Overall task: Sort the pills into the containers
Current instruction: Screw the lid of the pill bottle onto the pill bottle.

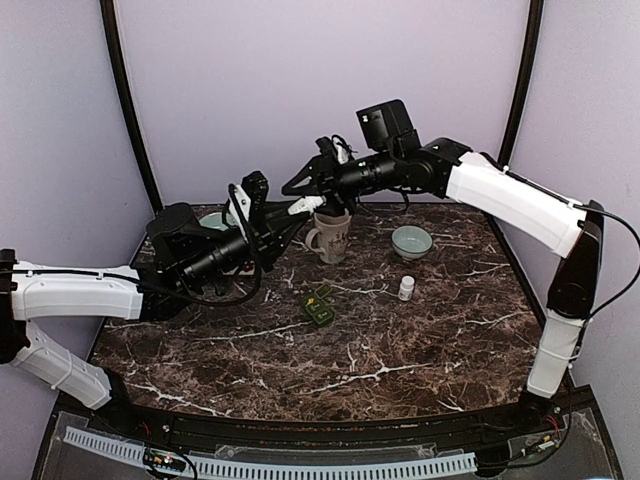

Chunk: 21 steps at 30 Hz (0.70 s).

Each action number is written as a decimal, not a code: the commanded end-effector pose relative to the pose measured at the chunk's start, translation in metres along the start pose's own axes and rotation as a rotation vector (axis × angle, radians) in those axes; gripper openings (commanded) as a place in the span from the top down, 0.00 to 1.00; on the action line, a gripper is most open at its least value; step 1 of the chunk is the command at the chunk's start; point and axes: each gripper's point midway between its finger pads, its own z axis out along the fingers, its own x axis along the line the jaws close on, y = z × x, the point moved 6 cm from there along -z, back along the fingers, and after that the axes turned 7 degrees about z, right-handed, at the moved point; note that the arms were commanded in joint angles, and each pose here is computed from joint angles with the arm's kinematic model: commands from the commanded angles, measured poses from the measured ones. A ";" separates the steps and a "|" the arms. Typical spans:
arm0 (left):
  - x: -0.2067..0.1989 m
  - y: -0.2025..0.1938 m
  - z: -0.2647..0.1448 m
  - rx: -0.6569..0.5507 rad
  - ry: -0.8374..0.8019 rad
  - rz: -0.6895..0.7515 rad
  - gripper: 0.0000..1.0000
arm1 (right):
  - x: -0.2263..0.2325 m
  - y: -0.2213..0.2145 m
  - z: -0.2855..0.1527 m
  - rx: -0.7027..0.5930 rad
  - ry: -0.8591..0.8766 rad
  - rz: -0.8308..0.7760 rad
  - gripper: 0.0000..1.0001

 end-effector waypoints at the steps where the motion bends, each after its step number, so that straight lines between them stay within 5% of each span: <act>1: 0.011 0.025 -0.011 -0.095 0.058 0.000 0.98 | 0.010 -0.001 -0.020 -0.053 -0.002 -0.039 0.58; 21: 0.010 0.025 -0.015 -0.069 0.042 -0.022 0.98 | 0.012 -0.006 -0.035 -0.085 0.002 -0.093 0.56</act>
